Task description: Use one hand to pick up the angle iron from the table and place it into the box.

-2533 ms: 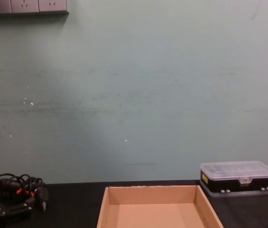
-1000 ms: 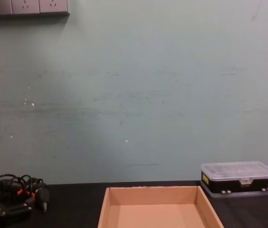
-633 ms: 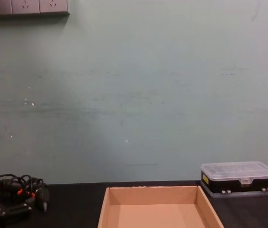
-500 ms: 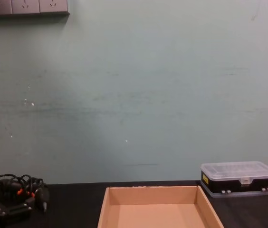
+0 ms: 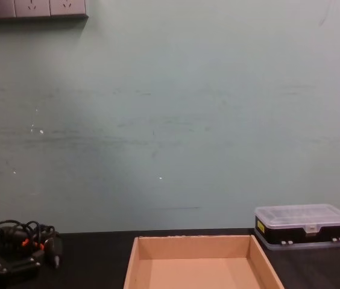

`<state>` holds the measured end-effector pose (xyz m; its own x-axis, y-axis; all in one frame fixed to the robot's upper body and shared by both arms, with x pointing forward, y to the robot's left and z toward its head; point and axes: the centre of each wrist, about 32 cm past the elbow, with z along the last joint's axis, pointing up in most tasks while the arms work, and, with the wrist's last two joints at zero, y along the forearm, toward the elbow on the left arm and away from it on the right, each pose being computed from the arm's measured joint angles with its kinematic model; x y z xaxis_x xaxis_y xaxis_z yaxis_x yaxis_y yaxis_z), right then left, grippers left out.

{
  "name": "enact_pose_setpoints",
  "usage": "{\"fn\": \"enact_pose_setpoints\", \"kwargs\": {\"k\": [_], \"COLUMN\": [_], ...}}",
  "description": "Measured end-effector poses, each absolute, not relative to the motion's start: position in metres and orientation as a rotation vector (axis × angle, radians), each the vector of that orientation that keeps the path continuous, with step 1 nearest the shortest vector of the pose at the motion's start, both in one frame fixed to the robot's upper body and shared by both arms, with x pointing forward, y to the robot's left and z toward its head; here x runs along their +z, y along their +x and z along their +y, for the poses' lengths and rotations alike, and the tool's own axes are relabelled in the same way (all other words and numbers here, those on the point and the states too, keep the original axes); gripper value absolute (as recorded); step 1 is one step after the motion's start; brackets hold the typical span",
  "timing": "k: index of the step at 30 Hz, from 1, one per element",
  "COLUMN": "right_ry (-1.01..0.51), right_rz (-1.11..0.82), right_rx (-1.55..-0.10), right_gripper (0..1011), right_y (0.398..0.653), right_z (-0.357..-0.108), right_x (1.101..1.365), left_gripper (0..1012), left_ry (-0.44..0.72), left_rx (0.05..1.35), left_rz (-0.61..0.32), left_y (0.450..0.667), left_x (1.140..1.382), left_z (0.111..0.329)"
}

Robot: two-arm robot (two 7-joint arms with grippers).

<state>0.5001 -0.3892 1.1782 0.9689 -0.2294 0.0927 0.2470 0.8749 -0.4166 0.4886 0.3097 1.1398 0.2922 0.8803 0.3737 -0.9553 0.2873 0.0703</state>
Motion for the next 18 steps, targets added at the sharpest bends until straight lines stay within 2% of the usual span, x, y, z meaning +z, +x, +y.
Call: {"fn": "enact_pose_setpoints", "kwargs": {"k": [18], "right_ry": [-0.481], "right_rz": [-0.008], "right_rx": [-0.245], "right_gripper": [1004], "right_y": [0.517], "right_z": [-0.372], "right_x": [1.172], "left_gripper": [1011], "left_ry": [0.304], "left_rx": [1.248], "left_rz": [-0.285], "left_y": [0.489], "left_x": [1.14], "left_z": [0.31]}}
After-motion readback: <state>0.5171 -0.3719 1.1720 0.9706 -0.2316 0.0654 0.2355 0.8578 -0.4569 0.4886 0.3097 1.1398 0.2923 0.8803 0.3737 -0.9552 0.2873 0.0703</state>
